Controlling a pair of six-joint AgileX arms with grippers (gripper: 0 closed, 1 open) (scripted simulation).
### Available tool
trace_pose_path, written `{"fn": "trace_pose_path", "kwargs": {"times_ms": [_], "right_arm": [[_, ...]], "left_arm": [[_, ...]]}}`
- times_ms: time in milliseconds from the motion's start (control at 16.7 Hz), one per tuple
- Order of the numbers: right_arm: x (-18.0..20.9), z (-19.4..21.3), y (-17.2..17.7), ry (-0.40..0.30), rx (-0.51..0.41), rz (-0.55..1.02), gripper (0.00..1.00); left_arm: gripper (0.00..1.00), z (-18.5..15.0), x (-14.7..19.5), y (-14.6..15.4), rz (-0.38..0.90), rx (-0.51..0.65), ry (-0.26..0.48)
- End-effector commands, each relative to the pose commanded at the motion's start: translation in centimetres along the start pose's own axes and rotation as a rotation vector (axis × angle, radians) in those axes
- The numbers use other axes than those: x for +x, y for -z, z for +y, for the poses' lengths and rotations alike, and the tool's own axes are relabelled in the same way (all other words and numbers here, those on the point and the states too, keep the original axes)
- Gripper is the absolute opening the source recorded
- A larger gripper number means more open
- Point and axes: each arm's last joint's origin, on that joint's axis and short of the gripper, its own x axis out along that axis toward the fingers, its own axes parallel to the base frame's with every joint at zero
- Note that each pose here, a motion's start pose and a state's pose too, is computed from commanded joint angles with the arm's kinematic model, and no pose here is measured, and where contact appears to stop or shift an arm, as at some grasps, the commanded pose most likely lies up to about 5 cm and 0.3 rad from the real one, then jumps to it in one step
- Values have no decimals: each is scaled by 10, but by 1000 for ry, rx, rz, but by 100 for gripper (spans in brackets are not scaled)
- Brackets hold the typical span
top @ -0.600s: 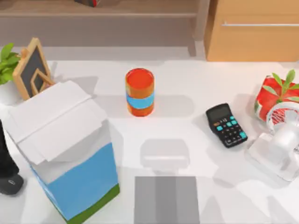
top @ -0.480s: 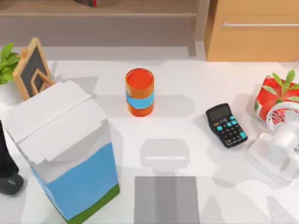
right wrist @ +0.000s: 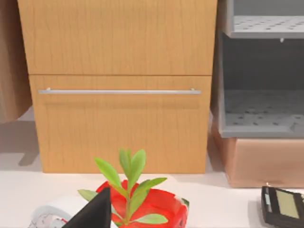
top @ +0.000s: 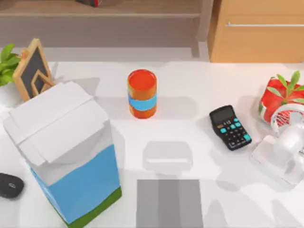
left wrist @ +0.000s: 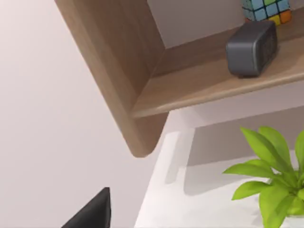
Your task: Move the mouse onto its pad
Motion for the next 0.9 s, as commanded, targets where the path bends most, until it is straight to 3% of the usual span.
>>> {"fn": "trace_pose_path", "kwargs": {"times_ms": [180, 360, 480, 660, 900], "right_arm": [[0, 0, 0, 0, 0, 0, 100], [0, 0, 0, 0, 0, 0, 100], [0, 0, 0, 0, 0, 0, 100], [0, 0, 0, 0, 0, 0, 100], [0, 0, 0, 0, 0, 0, 100]], "left_arm": [[100, 15, 23, -35, 141, 325, 27], [100, 19, 59, -53, 319, 716, 221], [100, 13, 83, -52, 425, 962, 439], [100, -5, 111, -34, 523, 1233, 861], [100, -33, 127, -4, 539, 1373, 1385]]}}
